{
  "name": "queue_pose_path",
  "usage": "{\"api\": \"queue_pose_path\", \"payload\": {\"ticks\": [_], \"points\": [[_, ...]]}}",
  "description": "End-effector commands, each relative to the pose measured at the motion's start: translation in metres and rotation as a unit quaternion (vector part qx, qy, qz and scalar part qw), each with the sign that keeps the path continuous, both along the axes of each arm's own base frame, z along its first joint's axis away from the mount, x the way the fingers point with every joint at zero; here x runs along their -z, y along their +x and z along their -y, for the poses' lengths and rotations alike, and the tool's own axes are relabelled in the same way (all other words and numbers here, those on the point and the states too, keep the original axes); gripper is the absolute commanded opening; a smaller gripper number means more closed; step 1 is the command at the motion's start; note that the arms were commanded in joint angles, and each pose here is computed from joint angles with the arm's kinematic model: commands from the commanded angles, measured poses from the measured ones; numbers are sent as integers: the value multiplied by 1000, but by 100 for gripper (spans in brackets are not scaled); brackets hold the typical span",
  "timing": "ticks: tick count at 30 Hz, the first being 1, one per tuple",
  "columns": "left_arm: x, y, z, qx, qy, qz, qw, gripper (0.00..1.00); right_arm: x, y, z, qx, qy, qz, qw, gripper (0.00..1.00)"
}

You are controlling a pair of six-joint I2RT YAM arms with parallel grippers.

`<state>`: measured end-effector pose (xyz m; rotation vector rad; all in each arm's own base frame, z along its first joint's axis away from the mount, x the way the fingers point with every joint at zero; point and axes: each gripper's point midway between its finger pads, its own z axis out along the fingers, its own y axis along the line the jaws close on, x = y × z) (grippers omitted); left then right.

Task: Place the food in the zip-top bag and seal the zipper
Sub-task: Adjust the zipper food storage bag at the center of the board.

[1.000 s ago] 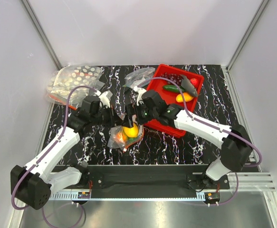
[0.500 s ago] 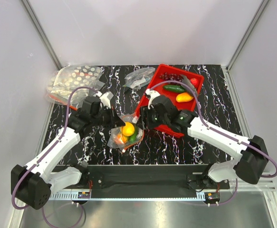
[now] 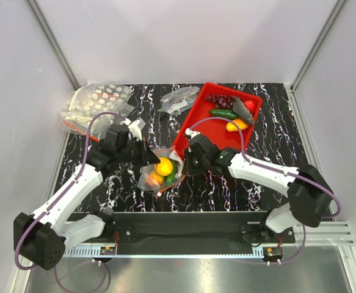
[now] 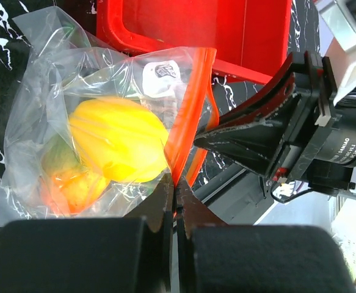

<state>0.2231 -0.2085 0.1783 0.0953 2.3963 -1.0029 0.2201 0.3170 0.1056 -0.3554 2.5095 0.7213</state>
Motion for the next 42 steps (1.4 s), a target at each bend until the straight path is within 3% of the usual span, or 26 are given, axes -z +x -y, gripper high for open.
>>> {"api": "queue_pose_path", "payload": {"ticks": [1, 2, 6, 10, 12, 17, 25, 29, 33, 36, 42], "points": [[-33, 5, 3, 6, -17, 52, 998, 0, -51, 10, -26, -17, 61, 43, 997, 9], [-36, 5, 2, 5, -16, 56, 998, 0, -56, 8, -27, -26, 61, 43, 997, 0], [-44, 11, -13, -15, 25, 81, 996, 0, -101, 2, -45, -81, 95, 60, 990, 0], [-26, 16, -45, -85, 100, 64, 989, 0, -148, -13, -66, -132, 142, 89, 977, 0], [-18, 13, -46, -94, 93, 54, 990, 0, -154, -19, -68, -140, 144, 94, 975, 0], [-11, 1, -12, -36, 12, 21, 999, 0, -130, -3, -39, -79, 72, 105, 989, 0], [-76, 10, -52, -88, 85, 119, 985, 0, -83, 12, -4, -6, 4, 88, 996, 0], [-75, 10, -62, -84, 124, 117, 982, 0, -87, 0, -46, -75, 64, 48, 994, 0], [-96, 14, -95, -137, 182, 152, 962, 0, -112, -1, -81, -122, 112, 45, 985, 0], [-107, 14, -89, -130, 157, 177, 963, 0, -119, 7, -84, -113, 114, 62, 985, 0], [-37, 20, -44, -75, 95, 93, 988, 0, -70, 33, -62, -68, 60, 28, 996, 6]]}}
